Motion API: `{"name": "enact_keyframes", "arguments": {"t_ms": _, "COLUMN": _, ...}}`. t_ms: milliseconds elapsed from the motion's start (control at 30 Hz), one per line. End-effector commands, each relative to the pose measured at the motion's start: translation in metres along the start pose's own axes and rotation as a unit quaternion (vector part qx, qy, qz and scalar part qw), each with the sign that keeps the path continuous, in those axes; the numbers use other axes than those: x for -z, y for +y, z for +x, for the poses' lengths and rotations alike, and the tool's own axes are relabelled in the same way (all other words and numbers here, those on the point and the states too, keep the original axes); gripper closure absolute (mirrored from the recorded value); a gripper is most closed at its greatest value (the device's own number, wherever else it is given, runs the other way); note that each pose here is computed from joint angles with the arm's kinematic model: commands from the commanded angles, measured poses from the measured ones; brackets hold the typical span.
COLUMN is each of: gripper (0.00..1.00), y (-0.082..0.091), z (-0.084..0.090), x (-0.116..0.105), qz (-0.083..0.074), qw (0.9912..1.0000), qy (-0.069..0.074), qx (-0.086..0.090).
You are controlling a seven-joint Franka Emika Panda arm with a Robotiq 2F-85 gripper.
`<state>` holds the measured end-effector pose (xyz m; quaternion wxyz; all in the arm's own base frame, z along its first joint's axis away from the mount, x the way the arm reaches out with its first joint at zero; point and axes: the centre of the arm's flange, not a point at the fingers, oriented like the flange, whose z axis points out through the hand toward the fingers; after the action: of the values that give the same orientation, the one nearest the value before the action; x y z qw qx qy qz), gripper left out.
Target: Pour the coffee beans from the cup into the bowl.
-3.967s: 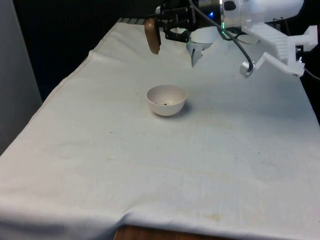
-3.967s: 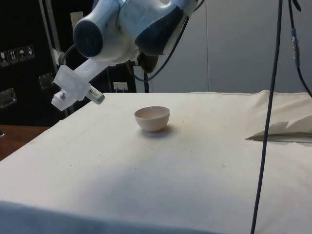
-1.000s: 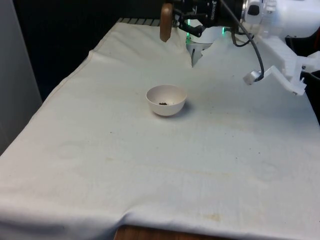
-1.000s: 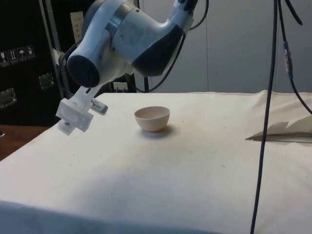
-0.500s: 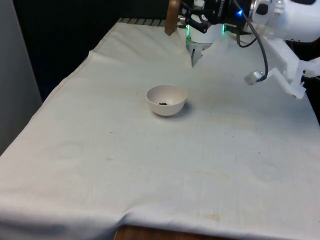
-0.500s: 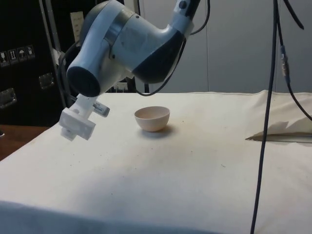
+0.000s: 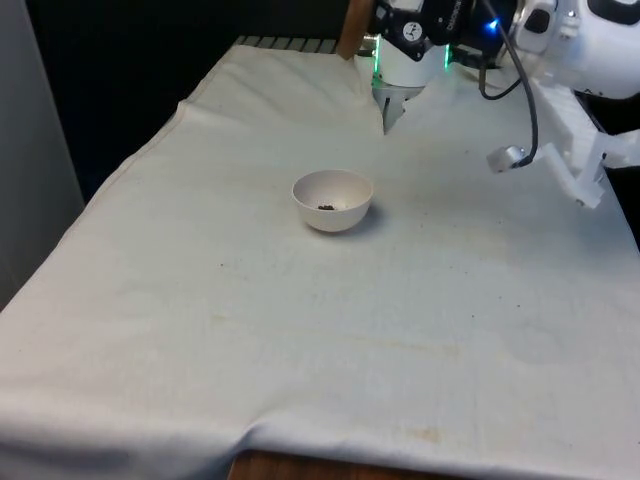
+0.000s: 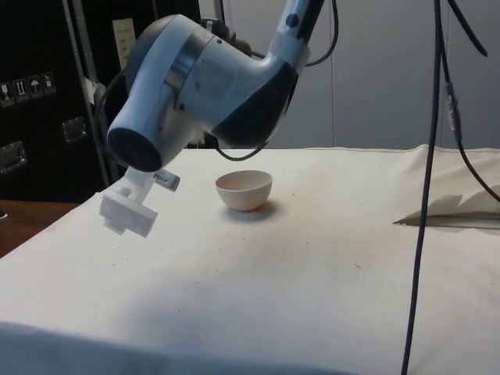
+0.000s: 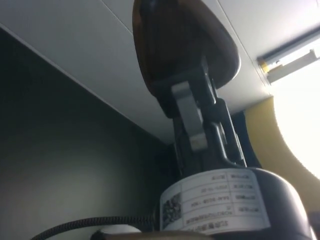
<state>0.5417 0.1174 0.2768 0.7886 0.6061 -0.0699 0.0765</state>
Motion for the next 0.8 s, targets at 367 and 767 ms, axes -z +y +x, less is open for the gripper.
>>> {"name": "enact_keyframes", "arguments": {"t_ms": 367, "gripper": 0.96, "y": -0.0011, "z": 0.0025, "x": 0.0081, "qz": -0.032, "qw": 0.99942, "qy": -0.007, "qx": -0.011}}
{"name": "enact_keyframes", "arguments": {"t_ms": 767, "gripper": 0.96, "y": -0.0016, "z": 0.0016, "x": 0.008, "qz": -0.032, "qw": 0.99941, "qy": -0.007, "qx": -0.01}}
